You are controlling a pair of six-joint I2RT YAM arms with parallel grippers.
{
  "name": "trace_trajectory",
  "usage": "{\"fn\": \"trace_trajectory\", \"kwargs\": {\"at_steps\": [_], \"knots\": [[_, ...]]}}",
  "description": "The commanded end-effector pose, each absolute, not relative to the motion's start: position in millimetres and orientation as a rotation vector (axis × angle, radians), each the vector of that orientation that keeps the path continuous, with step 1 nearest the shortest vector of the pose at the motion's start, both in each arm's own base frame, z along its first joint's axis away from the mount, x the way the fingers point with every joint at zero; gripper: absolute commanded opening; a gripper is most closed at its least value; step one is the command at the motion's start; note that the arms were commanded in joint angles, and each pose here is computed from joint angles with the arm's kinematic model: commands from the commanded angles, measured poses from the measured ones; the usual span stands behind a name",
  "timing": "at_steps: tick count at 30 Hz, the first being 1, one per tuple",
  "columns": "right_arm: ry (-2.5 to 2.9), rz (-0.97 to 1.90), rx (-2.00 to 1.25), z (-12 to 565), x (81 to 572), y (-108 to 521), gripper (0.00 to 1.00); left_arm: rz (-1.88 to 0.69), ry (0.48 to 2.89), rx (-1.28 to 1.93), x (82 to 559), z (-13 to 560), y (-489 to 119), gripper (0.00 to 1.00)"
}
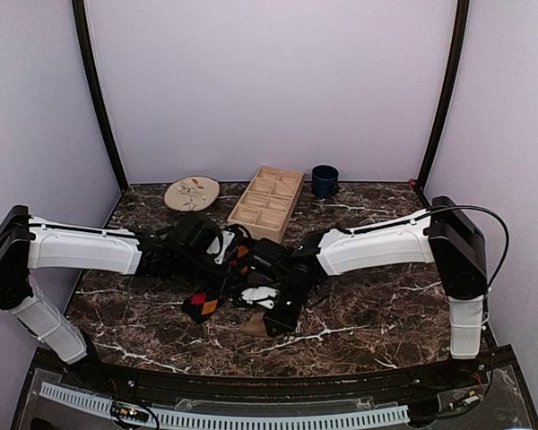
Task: Roll the socks
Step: Roll the sock at the center of the board, then pick up the sock from the center of the board.
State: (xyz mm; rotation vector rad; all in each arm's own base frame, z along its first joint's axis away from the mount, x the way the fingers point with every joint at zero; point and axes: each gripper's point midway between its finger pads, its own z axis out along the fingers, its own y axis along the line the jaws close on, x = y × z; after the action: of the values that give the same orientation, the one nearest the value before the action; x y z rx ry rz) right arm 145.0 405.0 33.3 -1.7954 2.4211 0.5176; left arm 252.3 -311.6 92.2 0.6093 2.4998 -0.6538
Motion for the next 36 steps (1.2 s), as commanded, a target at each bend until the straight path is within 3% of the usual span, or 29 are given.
{"fn": "trace_trajectory", "kwargs": {"at_steps": [1, 14, 25, 36], "knots": [[2.562, 0.624, -1.828, 28.3, 127.4, 400.2, 0.14, -0.625, 2.404, 0.646, 241.3, 102.4, -318.2, 0.38], [2.652, 0.818, -1.776, 29.5, 124.9, 410.4, 0.14, -0.623, 2.241, 0.589, 211.4, 126.1, -295.1, 0.36], [2.793, 1.018, -1.718, 26.8, 129.6, 415.0, 0.14, -0.716, 2.087, 0.855, 172.3, 134.0, -330.9, 0.34], [2.896, 1.293, -1.580, 32.5, 132.0, 427.0, 0.14, -0.664, 2.081, 1.084, 146.0, 104.7, -346.9, 0.28]]}}
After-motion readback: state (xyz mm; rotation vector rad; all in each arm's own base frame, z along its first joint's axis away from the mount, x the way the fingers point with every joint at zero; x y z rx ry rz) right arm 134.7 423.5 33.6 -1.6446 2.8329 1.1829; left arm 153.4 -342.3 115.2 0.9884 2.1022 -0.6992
